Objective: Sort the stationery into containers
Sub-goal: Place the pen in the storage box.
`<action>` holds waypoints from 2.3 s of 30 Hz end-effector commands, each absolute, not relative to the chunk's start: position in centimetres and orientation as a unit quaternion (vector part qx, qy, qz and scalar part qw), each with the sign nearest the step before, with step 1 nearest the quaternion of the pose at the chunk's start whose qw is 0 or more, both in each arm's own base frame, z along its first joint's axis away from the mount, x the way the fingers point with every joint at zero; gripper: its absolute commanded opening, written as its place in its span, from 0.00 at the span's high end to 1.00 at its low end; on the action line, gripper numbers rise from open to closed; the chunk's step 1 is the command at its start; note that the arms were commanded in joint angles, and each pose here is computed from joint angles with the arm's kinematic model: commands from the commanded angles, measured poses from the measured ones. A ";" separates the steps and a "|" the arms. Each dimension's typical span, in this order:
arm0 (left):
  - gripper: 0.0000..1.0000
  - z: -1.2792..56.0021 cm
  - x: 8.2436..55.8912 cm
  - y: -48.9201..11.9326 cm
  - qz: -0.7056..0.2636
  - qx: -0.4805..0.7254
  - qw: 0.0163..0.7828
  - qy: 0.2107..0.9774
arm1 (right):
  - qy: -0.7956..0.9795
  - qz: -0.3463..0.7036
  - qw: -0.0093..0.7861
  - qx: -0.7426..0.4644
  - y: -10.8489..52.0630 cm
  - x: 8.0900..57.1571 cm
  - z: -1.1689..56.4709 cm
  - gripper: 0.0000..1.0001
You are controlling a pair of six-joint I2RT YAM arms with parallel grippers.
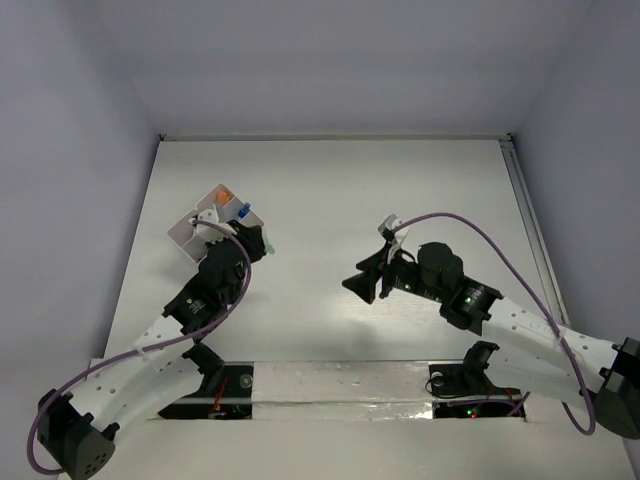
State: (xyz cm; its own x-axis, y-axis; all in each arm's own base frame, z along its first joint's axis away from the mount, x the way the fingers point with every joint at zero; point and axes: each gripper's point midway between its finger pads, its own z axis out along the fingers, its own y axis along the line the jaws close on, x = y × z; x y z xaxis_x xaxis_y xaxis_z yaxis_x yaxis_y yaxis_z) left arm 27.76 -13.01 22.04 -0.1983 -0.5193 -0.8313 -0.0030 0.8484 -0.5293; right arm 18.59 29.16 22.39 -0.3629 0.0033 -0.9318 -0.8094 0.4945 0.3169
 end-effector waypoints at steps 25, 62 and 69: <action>1.00 18.8 30.0 0.8 0.127 -0.320 0.650 0.678 | 0.695 0.500 0.434 -0.282 30.4 15.6 18.8 0.32; 0.53 17.3 30.9 -1.3 0.052 -0.311 0.636 0.704 | 0.705 0.475 0.457 -0.261 29.5 16.6 18.8 0.31; 0.42 24.1 30.4 -4.0 -0.071 -0.282 0.679 0.674 | 0.709 0.466 0.466 -0.251 29.2 17.1 18.8 0.32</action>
State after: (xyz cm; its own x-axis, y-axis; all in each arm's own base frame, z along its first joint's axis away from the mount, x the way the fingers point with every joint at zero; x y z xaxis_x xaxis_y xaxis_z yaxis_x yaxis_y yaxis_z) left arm 30.27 -2.39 19.37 0.0210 -0.4131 -0.9104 -0.4153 0.8247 -0.3839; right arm 16.45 29.51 18.02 -0.4760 0.0408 -0.8785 -0.7888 0.4218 0.4470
